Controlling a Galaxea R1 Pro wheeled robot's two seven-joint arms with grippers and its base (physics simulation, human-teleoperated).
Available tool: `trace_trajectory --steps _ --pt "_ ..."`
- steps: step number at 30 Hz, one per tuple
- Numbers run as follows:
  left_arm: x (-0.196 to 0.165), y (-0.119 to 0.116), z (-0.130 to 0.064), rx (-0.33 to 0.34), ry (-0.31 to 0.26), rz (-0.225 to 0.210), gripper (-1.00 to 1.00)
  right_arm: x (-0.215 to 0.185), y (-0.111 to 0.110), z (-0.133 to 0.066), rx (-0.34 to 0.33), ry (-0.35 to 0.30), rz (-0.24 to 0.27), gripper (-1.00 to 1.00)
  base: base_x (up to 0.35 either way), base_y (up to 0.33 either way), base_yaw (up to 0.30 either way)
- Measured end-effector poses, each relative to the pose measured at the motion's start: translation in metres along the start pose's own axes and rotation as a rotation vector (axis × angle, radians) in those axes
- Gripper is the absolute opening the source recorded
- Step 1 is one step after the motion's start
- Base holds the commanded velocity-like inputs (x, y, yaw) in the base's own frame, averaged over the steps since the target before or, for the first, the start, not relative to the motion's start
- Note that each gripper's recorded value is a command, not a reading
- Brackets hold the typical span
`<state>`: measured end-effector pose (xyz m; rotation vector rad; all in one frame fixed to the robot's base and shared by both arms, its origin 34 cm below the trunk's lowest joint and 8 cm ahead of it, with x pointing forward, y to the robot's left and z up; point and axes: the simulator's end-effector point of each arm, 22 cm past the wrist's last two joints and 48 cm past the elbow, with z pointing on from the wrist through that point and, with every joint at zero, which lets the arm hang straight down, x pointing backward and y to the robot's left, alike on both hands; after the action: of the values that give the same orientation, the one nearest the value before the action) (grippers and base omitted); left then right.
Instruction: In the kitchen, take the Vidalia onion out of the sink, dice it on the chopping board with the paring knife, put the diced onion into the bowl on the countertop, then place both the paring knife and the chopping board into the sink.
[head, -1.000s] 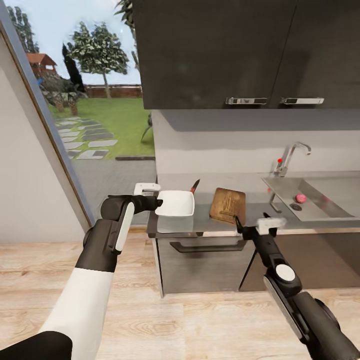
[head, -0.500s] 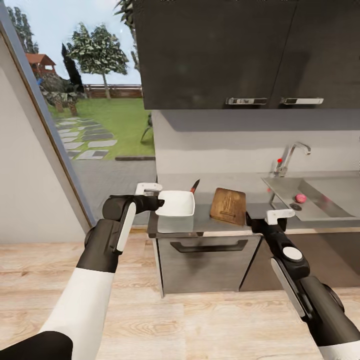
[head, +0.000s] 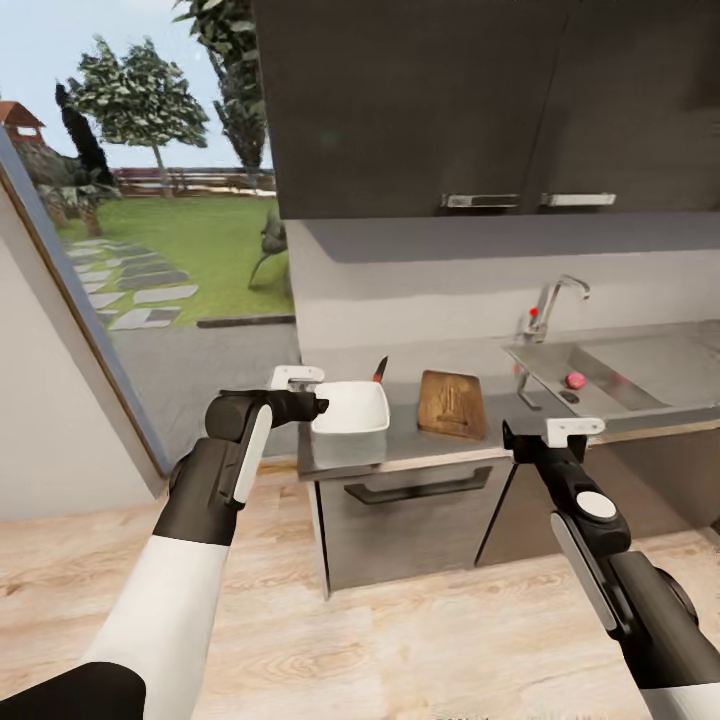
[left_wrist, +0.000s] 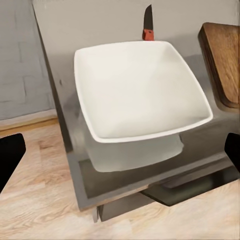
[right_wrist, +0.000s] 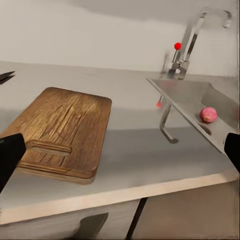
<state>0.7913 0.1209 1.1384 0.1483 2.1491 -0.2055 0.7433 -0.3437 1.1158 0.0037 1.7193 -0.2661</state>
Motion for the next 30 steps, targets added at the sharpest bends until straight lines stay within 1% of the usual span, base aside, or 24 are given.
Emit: trace_trajectory --steps 18,22,24,28,29,30 --pt "-0.003 0.001 -0.002 -0.001 -0.007 -0.001 1.00 0.000 0.000 0.000 0.000 0.000 0.000 1.00 0.000 0.321 -0.244" --pt "-0.012 0.001 -0.007 -0.001 -0.032 -0.001 1.00 0.000 0.001 0.000 -0.002 0.000 -0.001 1.00 0.000 0.200 -0.198" --pt "-0.018 0.001 -0.012 -0.001 -0.051 -0.001 1.00 0.000 0.001 0.000 -0.003 -0.001 -0.001 1.00 0.000 0.081 -0.180" --pt "-0.024 0.001 -0.016 -0.001 -0.067 -0.001 1.00 0.000 0.002 0.000 -0.005 -0.001 -0.001 1.00 0.000 0.030 -0.166" --pt "-0.031 0.001 -0.021 -0.001 -0.087 0.000 1.00 0.000 0.003 0.000 -0.006 -0.001 0.000 1.00 0.000 0.008 -0.159" --pt "-0.033 0.001 -0.023 -0.001 -0.095 -0.001 1.00 0.000 0.003 0.000 -0.006 -0.001 0.000 1.00 0.000 0.006 -0.158"
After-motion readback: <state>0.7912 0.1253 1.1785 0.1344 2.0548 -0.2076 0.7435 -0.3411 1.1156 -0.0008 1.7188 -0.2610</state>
